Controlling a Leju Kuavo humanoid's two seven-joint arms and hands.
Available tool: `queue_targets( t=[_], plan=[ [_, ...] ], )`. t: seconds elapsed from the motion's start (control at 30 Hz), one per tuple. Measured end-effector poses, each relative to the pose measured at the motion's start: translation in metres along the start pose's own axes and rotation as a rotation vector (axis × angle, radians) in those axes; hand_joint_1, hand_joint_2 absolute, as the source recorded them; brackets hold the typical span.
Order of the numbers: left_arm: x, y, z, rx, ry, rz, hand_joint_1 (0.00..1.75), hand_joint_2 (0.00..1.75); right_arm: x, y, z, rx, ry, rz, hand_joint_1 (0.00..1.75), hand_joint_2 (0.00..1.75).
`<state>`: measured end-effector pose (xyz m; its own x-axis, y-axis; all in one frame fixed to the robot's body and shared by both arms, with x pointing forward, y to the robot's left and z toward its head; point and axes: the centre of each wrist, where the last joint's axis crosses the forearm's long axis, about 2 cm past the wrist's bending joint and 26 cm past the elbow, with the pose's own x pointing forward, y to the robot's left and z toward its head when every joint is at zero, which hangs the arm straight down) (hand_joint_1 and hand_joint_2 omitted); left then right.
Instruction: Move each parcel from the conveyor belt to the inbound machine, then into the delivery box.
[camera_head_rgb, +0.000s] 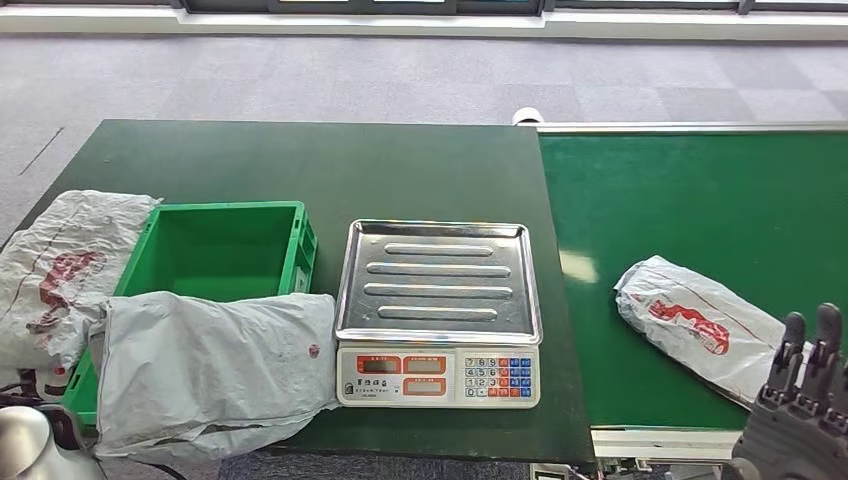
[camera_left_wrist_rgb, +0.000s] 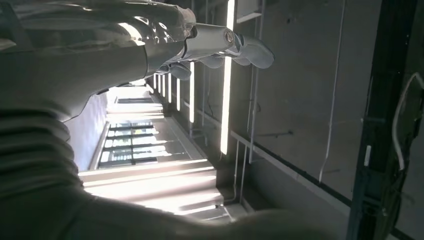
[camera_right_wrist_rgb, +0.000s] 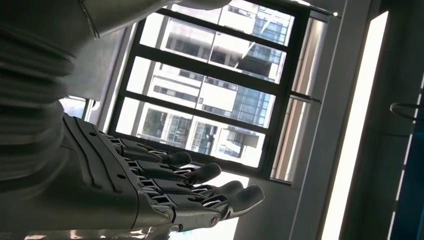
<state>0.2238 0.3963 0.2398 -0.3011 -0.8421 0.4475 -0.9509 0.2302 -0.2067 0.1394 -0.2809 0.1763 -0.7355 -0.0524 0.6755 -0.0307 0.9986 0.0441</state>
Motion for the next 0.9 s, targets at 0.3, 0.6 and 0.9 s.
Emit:
queue_targets(
  t=[0.3,0.6,0.9],
  plan=[
    [-0.021,-0.042,0.052,-0.445,0.096,-0.213,0.0,1.75,0.003,0.001,0.006,0.023,0.008,-0.023,0.0,1.75],
    [-0.012,-0.063,0.071,-0.608,0.093,-0.16,0.0,1.75,0.003,0.001,0.006,0.036,0.008,-0.034,0.0,1.75],
    [0.017,-0.077,0.105,-1.19,-0.037,0.118,0.0,1.75,0.001,0.001,-0.001,0.094,-0.018,-0.087,0.0,1.75]
  ],
)
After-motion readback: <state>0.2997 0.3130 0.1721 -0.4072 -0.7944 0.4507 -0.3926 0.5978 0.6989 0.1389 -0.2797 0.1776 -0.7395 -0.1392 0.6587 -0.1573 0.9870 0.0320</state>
